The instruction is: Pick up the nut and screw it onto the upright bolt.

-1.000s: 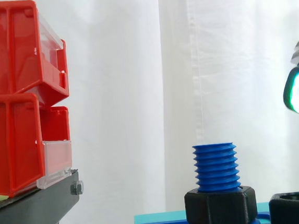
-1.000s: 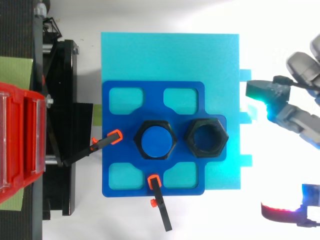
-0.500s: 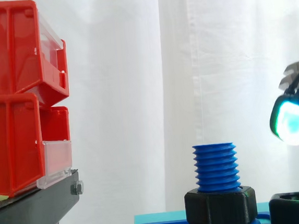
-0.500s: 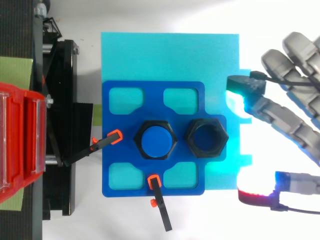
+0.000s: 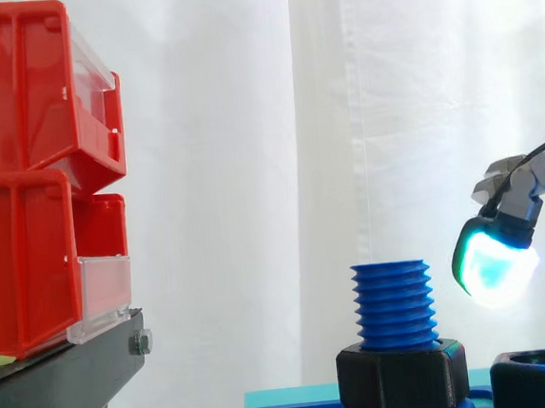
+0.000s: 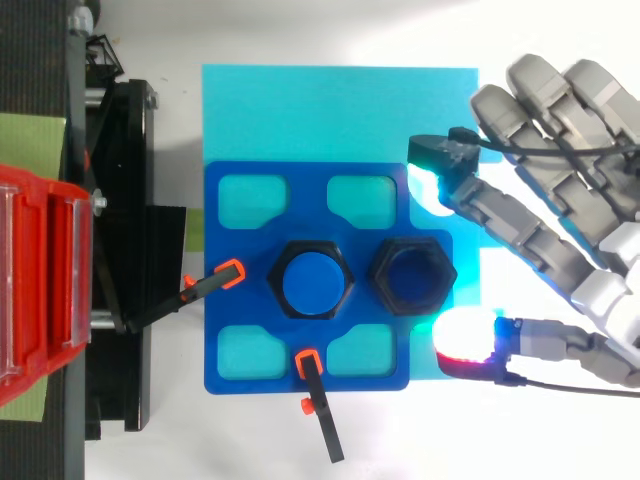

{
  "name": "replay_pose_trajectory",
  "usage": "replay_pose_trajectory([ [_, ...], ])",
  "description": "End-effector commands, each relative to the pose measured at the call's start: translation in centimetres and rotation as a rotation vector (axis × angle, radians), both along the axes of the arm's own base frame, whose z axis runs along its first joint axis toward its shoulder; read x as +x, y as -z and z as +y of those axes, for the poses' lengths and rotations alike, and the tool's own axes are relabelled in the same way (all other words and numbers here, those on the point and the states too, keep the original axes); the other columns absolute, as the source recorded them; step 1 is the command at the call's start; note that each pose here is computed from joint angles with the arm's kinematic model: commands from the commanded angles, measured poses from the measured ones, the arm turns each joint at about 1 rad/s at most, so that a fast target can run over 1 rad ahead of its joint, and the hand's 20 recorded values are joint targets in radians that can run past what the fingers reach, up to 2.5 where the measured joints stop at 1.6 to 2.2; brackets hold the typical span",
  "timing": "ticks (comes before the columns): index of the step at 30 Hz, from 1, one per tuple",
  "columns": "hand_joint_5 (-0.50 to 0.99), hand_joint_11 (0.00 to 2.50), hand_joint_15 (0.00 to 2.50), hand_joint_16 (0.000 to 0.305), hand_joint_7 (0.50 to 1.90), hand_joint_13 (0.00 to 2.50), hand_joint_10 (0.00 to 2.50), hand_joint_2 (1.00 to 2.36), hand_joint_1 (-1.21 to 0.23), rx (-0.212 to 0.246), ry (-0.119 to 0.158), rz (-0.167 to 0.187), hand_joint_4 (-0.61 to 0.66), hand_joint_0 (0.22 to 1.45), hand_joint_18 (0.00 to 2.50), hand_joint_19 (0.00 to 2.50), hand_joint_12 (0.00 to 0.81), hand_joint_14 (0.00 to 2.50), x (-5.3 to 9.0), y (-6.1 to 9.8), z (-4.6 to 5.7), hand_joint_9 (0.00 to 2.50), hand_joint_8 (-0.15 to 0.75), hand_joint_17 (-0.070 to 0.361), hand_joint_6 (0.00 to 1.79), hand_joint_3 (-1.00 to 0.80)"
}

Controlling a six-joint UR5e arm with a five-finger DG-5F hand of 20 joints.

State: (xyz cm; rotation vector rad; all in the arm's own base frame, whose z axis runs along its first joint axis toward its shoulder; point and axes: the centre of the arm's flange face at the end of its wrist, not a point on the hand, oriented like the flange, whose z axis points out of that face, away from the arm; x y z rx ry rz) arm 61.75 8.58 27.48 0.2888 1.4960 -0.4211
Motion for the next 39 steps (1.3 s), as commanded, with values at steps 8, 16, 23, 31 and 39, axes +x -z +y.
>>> replay_pose_trajectory([
  [8, -0.30, 0.00, 0.00, 0.074, 0.71, 0.00, 0.00, 1.00, -0.59, -0.010, -0.015, 0.010, 0.19, 0.28, 0.00, 0.00, 0.454, 0.00, 0.20, 0.32, -0.52, 0.00, 0.297, 0.167, 0.50, -0.50],
  [16, -0.30, 0.00, 0.00, 0.074, 0.70, 0.00, 0.00, 1.00, -0.54, -0.003, -0.024, -0.005, 0.19, 0.28, 0.00, 0.00, 0.455, 0.00, 0.27, 0.12, -0.06, 0.00, 0.301, 0.167, 0.50, -0.50],
  [23, -0.30, 0.00, 0.00, 0.074, 0.71, 0.00, 0.00, 1.00, -0.53, 0.036, -0.023, -0.039, 0.20, 0.29, 0.00, 0.00, 0.453, 0.00, 0.45, -0.10, 0.11, 0.00, 0.301, 0.166, 0.50, -0.50],
  [31, -0.30, 0.00, 0.00, 0.073, 0.71, 0.00, 0.00, 1.00, -0.49, 0.094, -0.002, -0.060, 0.20, 0.30, 0.00, 0.00, 0.451, 0.00, 0.26, -0.01, -0.08, 0.00, 0.302, 0.163, 0.50, -0.50],
  [39, -0.30, 0.00, 0.00, 0.071, 0.71, 0.00, 0.00, 1.00, -0.48, 0.096, 0.000, -0.035, 0.20, 0.31, 0.00, 0.00, 0.446, 0.00, -0.10, 0.32, -0.28, 0.00, 0.298, 0.161, 0.50, -0.50],
])
